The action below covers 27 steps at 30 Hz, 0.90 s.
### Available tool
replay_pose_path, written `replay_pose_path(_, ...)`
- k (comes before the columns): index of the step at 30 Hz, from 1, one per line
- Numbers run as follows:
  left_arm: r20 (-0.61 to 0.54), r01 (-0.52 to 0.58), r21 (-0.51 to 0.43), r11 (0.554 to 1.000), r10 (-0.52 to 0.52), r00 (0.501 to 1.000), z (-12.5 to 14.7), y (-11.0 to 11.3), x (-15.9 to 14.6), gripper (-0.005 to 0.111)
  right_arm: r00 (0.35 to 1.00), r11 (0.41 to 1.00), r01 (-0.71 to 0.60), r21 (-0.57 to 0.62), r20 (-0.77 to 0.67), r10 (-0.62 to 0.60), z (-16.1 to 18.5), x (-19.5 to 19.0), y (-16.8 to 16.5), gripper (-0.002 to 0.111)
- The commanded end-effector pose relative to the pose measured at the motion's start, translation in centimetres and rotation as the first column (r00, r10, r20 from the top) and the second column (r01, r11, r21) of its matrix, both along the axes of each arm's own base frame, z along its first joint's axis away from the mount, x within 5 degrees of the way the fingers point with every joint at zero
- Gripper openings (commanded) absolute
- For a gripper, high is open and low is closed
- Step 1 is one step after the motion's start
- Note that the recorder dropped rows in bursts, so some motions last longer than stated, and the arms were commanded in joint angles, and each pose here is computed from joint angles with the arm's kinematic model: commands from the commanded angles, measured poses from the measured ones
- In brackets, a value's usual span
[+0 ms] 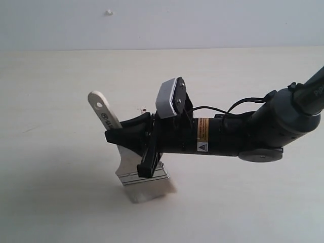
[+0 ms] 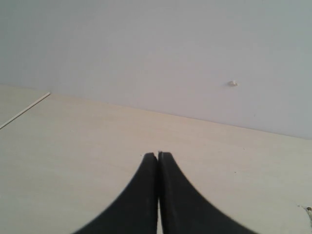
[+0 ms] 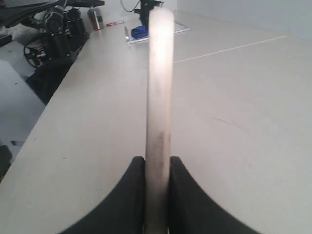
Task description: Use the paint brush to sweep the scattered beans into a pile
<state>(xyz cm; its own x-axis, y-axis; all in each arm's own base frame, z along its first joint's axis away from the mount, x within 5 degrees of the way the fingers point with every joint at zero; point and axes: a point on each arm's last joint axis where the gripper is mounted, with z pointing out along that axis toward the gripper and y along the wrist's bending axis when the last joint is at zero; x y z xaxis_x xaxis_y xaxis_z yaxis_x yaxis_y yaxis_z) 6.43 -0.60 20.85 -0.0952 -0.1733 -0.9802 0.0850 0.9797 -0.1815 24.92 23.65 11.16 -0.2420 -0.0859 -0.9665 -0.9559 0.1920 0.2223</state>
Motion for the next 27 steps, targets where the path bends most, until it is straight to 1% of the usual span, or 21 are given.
replay_pose_path(1, 0.000, 0.005, -0.009, 1.000, -0.005, 1.000, -0.12, -0.03, -0.02, 0.000, 0.994, 0.993, 0.112, 0.035, 0.003, -0.113, 0.29, 1.02, -0.15, 0.000)
replay_pose_path(4, 0.000, 0.005, -0.009, 1.000, -0.005, 1.000, -0.12, -0.03, -0.02, 0.000, 0.988, 0.987, 0.157, 0.046, 0.005, -0.157, 0.39, 1.41, -0.27, 0.000)
replay_pose_path(8, 0.000, 0.005, -0.009, 1.000, -0.005, 1.000, -0.12, -0.03, -0.02, 0.000, 0.987, 0.988, 0.151, 0.038, 0.051, -0.153, 0.39, 1.41, -0.27, 0.000)
replay_pose_path(15, 0.000, 0.005, -0.009, 1.000, -0.005, 1.000, -0.12, -0.03, -0.02, 0.000, 0.988, 0.989, 0.142, 0.035, 0.053, -0.144, 0.37, 1.33, -0.24, 0.000)
replay_pose_path(17, 0.000, 0.005, -0.009, 1.000, -0.005, 1.000, -0.12, -0.03, -0.02, 0.000, 0.989, 0.988, 0.148, 0.045, -0.009, -0.148, 0.37, 1.32, -0.24, 0.000)
replay_pose_path(20, 0.000, 0.005, -0.009, 1.000, -0.005, 1.000, -0.12, -0.03, -0.02, 0.000, 0.979, 0.985, 0.158, 0.069, -0.143, -0.147, 0.56, 1.24, -0.21, 0.000)
replay_pose_path(21, 0.000, 0.005, -0.009, 1.000, -0.005, 1.000, -0.12, -0.03, -0.02, 0.000, 0.970, 0.983, 0.166, 0.078, -0.193, -0.148, 0.64, 1.24, -0.21, 0.000)
replay_pose_path(22, 0.000, 0.005, -0.009, 1.000, -0.005, 1.000, -0.12, -0.03, -0.02, 0.000, 0.944, 0.976, 0.197, 0.095, -0.288, -0.162, 0.67, 1.38, -0.25, 0.000)
replay_pose_path(23, 0.000, 0.005, -0.009, 1.000, -0.005, 1.000, -0.12, -0.03, -0.02, 0.000, 0.934, 0.973, 0.207, 0.100, -0.317, -0.166, 0.68, 1.42, -0.26, 0.000)
replay_pose_path(25, 0.000, 0.005, -0.009, 1.000, -0.005, 1.000, -0.12, -0.03, -0.02, 0.000, 0.938, 0.974, 0.204, 0.097, -0.305, -0.166, 0.62, 1.42, -0.26, 0.000)
replay_pose_path(27, 0.000, 0.005, -0.009, 1.000, -0.005, 1.000, -0.12, -0.03, -0.02, 0.000, 0.957, 0.978, 0.196, 0.067, -0.230, -0.176, 0.44, 1.45, -0.29, 0.000)
